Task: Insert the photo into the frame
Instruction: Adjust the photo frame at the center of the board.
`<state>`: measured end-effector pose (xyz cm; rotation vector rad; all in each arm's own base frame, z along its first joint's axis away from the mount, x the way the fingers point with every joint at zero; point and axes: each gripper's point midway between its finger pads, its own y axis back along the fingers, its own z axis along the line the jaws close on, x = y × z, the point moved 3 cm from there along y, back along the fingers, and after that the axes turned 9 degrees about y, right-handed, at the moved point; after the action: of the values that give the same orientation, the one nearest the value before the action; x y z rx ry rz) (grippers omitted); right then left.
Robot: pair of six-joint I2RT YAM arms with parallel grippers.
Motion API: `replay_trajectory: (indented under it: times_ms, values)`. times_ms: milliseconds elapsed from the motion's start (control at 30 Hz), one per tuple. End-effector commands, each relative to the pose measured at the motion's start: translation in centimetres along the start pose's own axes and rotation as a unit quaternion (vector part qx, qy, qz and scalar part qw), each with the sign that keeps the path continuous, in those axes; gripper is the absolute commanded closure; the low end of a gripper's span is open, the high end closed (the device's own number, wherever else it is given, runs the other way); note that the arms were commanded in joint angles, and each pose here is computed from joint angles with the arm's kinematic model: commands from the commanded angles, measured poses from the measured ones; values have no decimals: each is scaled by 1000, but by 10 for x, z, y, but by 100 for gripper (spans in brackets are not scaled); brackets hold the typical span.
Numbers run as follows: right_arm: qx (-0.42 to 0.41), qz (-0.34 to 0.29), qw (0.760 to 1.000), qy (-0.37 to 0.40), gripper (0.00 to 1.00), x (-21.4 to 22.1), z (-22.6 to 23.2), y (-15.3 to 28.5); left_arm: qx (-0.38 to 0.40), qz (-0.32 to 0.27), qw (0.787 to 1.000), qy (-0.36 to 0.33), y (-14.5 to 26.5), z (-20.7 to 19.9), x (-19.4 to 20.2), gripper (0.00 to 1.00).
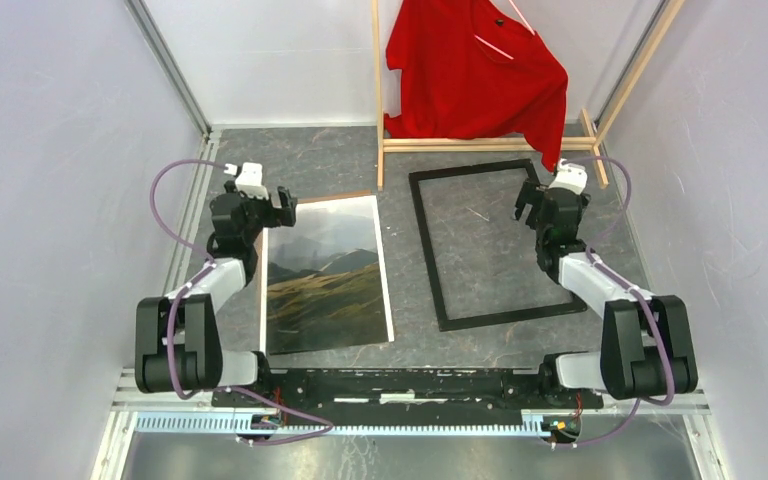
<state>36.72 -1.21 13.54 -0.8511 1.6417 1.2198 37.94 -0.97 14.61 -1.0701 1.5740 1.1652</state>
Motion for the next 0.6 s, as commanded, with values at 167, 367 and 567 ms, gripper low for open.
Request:
replay_trajectory:
  times_ms: [167, 367, 567]
  values:
    - [-130, 86, 983, 95, 2, 38, 73, 59, 14, 143, 990, 11, 23, -11, -9, 0]
    - [-185, 106, 960, 179, 2, 63, 126, 92, 7, 188, 982, 21, 33, -13, -15, 0]
    - [-234, 123, 940, 215, 2, 82, 166, 108, -6, 198, 980, 21, 46, -13, -19, 0]
